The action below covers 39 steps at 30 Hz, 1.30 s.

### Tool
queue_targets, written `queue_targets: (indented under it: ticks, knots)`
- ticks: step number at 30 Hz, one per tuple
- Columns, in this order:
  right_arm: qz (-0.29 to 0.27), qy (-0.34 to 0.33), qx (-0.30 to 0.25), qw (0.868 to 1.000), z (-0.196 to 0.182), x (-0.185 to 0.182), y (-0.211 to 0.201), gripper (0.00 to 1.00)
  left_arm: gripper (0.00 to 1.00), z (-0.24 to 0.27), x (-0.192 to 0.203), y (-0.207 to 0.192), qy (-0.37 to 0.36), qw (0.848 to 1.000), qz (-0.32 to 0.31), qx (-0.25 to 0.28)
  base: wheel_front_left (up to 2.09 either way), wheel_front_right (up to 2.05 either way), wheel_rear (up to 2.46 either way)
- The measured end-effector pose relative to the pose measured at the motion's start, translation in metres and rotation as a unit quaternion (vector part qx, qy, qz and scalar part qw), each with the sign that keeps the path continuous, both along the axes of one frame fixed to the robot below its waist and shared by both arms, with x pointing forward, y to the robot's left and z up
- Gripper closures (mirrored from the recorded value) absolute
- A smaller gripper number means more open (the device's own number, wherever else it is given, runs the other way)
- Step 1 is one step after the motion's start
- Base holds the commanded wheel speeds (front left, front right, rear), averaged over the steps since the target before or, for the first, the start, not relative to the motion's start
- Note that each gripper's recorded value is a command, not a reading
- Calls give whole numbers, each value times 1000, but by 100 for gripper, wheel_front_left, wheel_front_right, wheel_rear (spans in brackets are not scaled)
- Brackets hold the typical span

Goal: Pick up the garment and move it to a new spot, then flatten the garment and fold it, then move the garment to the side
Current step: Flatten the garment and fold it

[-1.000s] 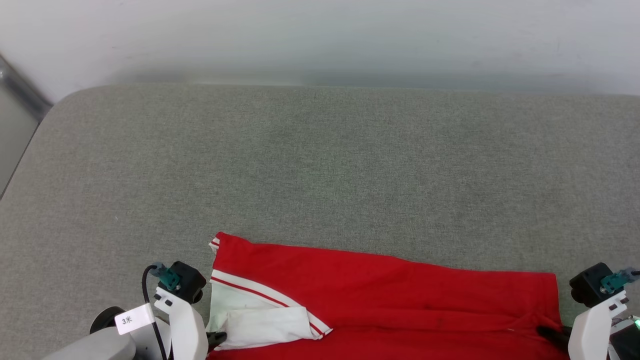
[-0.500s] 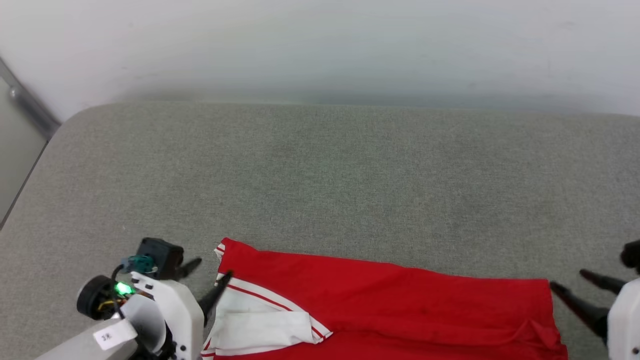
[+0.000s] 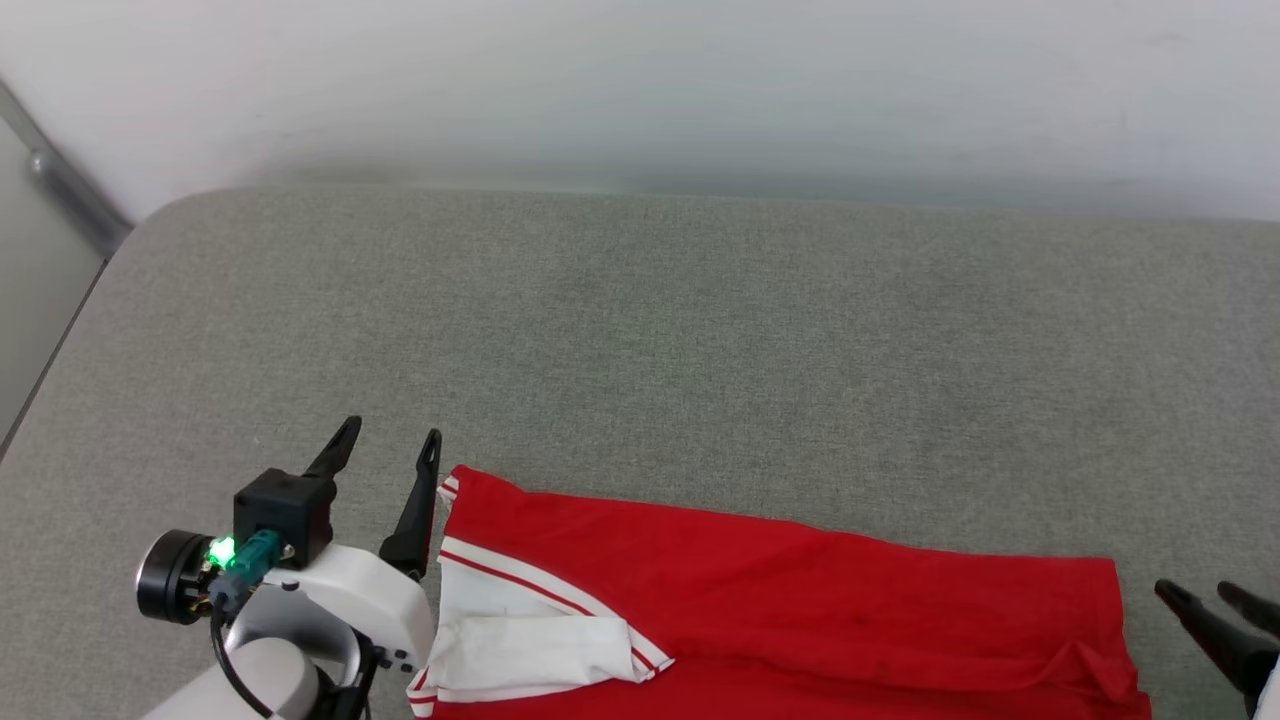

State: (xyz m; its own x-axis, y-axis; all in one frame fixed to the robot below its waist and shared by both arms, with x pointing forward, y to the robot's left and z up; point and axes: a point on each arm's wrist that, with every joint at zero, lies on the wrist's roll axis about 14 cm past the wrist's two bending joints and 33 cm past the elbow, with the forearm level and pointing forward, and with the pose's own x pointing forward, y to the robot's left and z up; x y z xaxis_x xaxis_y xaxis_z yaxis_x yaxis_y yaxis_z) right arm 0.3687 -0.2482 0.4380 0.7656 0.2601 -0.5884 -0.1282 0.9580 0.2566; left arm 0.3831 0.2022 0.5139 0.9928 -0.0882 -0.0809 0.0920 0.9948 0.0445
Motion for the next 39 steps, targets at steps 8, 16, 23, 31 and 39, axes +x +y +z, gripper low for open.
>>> queue_targets:
  ticks: [8, 16, 23, 31, 39]
  knots:
    - [-6, 77, 38, 996, -44, -16, 19, 0, 0, 15, -6, 8, -63, 996, 61, -2, 0, 0, 0]
    - [14, 141, 83, 987, -68, -39, 49, 0, 0, 18, -21, 19, -90, 991, 102, -2, 0, 0, 0]
    - [31, 152, 96, 983, -74, -47, 67, 0, 0, 14, -34, 18, -98, 989, 113, 4, 0, 0, 0]
    - [40, 138, 95, 985, -74, -42, 76, 100, 0, 11, -45, 21, -101, 986, 131, 3, 0, 0, 0]
    - [15, 101, 88, 991, -61, -31, 56, 100, 0, 10, -56, 21, -103, 986, 129, 9, 0, 0, 0]
